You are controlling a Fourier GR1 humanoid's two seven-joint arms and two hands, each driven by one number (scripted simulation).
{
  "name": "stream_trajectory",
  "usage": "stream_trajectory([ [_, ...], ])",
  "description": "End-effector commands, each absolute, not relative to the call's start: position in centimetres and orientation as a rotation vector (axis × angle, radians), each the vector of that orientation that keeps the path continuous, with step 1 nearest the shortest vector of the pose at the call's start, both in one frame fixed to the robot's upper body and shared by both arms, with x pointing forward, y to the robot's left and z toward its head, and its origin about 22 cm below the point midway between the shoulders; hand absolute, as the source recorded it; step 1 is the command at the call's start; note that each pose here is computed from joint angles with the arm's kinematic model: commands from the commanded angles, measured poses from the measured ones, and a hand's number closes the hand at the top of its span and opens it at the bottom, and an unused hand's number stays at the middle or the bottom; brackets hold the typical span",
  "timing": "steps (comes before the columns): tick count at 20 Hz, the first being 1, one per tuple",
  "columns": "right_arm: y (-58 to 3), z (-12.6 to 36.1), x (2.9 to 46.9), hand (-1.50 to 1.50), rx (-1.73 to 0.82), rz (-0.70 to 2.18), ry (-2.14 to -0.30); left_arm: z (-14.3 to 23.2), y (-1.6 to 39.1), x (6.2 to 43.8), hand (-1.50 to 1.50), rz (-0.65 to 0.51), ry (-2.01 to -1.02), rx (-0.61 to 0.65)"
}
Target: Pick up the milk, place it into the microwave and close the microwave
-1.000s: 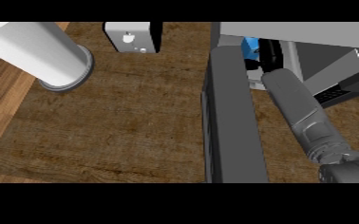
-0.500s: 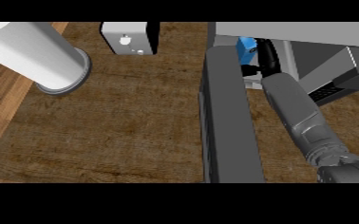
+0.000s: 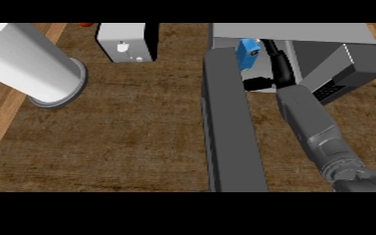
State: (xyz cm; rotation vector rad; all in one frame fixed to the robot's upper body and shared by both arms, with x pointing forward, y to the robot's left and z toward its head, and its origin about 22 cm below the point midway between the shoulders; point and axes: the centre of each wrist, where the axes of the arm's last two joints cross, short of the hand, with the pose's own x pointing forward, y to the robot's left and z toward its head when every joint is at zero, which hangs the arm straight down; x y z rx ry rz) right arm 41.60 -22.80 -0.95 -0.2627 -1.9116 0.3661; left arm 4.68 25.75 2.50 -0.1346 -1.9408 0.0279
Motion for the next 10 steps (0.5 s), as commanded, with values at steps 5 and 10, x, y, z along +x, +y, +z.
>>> stream_trajectory([
  [5, -24.1, -4.8, 38.8, -1.5, -0.105, 0.341, -1.886, 3.5, 21.9, 6.0, -1.5, -0.037, -1.926, -0.17],
  [10, -23.9, -7.5, 36.5, -1.5, -0.033, 0.34, -1.882, 4.7, 21.2, 8.2, -1.5, -0.065, -1.9, -0.198],
])
